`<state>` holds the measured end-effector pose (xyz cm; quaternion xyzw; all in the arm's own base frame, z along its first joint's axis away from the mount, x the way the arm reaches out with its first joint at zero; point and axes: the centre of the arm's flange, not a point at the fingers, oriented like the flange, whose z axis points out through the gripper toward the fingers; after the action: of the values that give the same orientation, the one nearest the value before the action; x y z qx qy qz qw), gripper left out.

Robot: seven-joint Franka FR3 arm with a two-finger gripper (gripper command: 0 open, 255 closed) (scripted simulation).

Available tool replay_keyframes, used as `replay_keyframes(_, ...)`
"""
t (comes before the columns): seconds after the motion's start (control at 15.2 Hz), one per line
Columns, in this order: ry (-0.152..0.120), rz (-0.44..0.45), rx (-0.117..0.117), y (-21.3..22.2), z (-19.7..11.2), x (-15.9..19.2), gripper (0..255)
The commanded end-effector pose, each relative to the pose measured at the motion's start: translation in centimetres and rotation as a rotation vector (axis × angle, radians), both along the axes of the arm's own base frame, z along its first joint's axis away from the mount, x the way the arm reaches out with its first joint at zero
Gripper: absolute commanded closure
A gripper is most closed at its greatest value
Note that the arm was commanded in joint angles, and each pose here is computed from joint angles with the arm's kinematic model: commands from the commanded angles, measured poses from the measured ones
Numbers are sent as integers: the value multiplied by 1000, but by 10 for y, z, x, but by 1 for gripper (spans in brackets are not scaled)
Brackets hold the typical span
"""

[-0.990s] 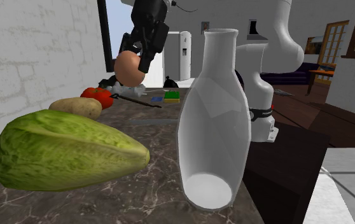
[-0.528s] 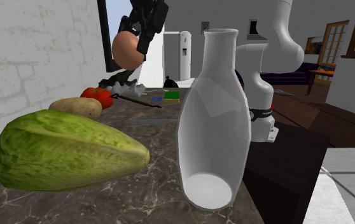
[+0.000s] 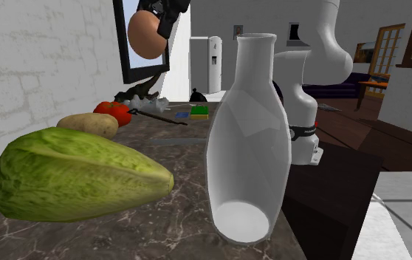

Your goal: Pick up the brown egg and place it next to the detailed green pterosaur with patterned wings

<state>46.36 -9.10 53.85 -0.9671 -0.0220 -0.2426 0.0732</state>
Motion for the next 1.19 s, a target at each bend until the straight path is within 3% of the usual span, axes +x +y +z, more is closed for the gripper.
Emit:
replay_keyframes(0.0,0,0,0,0,12,1,255)
replay_keyframes(0.4,0,0,0,0,40,1,255)
replay_keyframes(1.12,0,0,0,-118,40,-83,255)
